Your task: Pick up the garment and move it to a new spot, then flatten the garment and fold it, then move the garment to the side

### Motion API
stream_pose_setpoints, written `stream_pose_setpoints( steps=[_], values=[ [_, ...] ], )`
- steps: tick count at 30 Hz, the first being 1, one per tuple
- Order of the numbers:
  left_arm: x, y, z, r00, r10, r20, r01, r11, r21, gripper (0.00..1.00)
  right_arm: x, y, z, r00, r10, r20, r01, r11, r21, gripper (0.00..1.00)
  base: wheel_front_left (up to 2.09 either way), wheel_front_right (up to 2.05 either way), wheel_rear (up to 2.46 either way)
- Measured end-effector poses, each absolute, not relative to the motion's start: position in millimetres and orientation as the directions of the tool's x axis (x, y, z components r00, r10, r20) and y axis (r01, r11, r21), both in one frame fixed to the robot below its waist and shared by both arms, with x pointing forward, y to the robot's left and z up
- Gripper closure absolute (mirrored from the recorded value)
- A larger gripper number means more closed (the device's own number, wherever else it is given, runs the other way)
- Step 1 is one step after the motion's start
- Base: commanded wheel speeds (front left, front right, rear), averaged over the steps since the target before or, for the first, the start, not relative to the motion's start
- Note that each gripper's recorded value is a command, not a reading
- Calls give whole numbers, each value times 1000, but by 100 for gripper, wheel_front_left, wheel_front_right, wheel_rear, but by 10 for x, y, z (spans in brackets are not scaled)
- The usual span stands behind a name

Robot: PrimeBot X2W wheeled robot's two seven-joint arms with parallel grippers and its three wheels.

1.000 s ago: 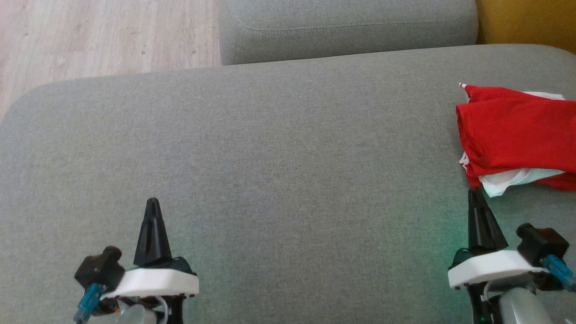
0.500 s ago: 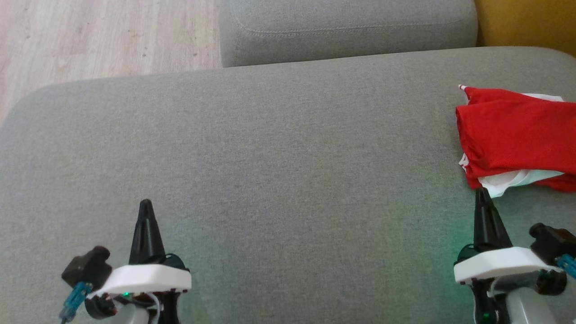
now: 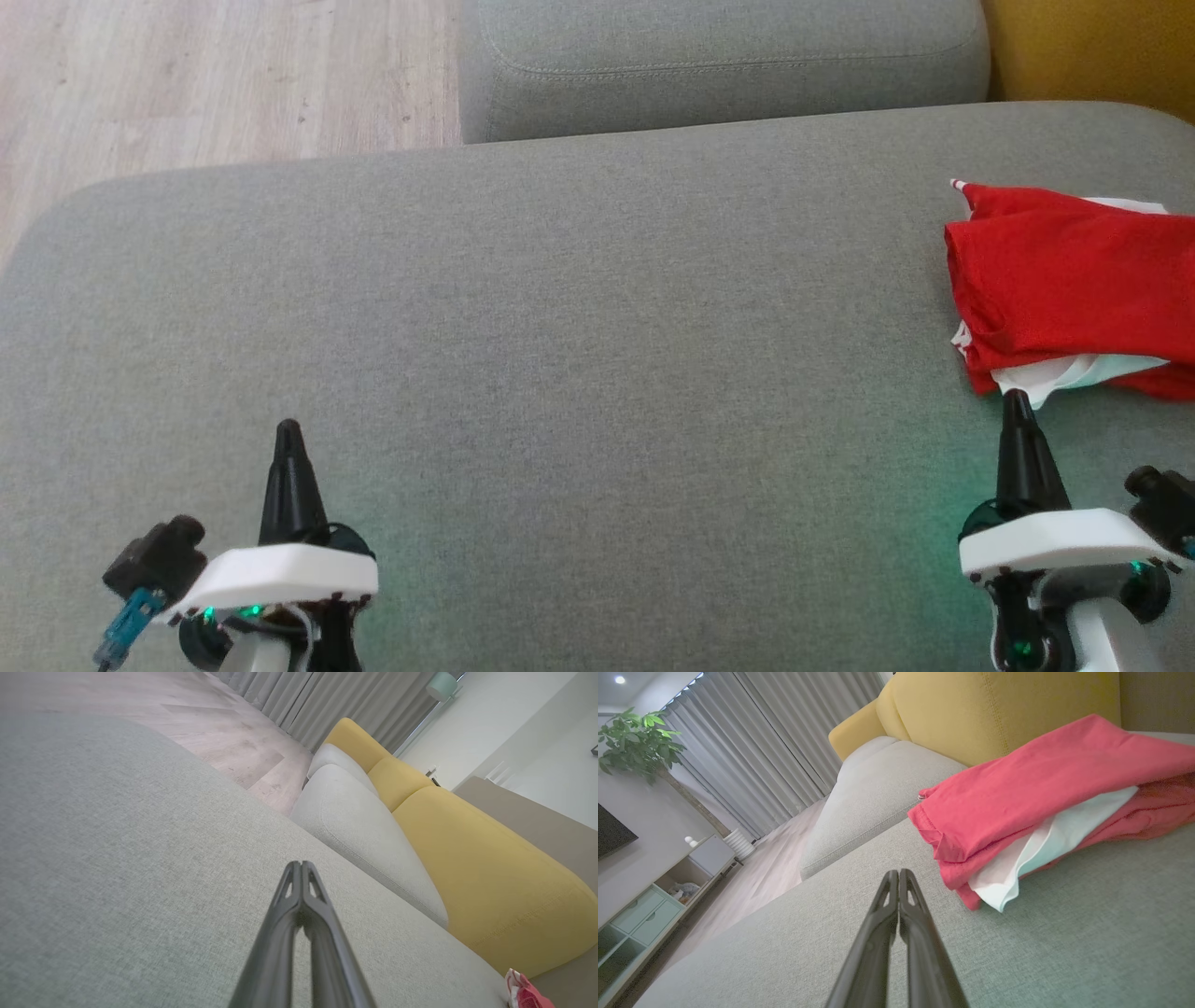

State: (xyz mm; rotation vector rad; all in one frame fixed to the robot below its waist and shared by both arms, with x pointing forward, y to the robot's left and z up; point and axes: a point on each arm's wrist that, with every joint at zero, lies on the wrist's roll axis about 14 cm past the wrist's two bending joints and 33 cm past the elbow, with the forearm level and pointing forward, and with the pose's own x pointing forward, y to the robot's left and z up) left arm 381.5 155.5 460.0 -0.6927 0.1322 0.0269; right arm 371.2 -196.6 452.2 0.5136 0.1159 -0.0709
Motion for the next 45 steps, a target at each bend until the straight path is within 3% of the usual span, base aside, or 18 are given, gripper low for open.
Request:
stream_pose_setpoints(
  steps=[45],
  values=[
    [3802,1722,4631,987,-13,-157,-135,444,-886,100,3712,-2054,4573,986,-61,-153,162,524,836,100,0,0,0]
  ],
)
